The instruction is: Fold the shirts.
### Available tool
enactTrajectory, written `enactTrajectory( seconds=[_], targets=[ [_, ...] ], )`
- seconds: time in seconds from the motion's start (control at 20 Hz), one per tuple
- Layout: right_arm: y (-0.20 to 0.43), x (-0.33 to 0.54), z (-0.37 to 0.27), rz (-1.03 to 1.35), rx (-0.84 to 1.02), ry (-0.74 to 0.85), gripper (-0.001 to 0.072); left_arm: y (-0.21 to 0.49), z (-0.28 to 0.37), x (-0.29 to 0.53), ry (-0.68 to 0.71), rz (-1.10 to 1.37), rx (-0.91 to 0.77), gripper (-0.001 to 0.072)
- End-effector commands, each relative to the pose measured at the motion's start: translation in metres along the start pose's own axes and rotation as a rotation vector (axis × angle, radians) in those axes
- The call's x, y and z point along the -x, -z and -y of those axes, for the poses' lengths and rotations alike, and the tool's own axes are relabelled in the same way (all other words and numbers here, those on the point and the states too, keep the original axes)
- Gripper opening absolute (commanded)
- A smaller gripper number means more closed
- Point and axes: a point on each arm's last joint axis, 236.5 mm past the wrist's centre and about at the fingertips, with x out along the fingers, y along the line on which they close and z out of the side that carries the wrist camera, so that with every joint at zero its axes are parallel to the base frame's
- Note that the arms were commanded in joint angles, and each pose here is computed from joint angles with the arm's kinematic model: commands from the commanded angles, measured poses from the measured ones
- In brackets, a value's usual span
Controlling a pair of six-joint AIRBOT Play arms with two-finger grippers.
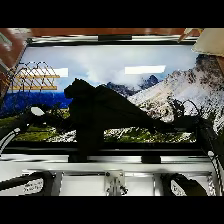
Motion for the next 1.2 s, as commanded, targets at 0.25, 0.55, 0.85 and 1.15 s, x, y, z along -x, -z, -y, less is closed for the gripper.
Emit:
enactTrajectory(
  seconds=[0.25, 0.55, 0.85, 1.15],
  targets=[
    [-0.081, 0.089, -0.055, 0.273, 0.245, -0.055, 0.0058, -0.06, 0.176, 0.164, 0.207, 0.441, -0.651, 0.0027],
    [-0.123, 0.463, -0.188, 1.258, 0.653, -0.114, 0.0058, 0.092, 0.339, 0.591, 0.324, 1.611, -1.038, 0.0029],
    [-0.028, 0.603, -0.211, 1.576, 0.65, -0.235, 0.0058, 0.218, 0.336, 0.67, 0.292, 1.924, -1.118, 0.0029],
    [-0.058, 0.467, -0.157, 1.016, 0.576, -0.017, 0.0058, 0.106, 0.274, 0.579, -0.101, 1.505, -0.991, 0.0029]
  ],
)
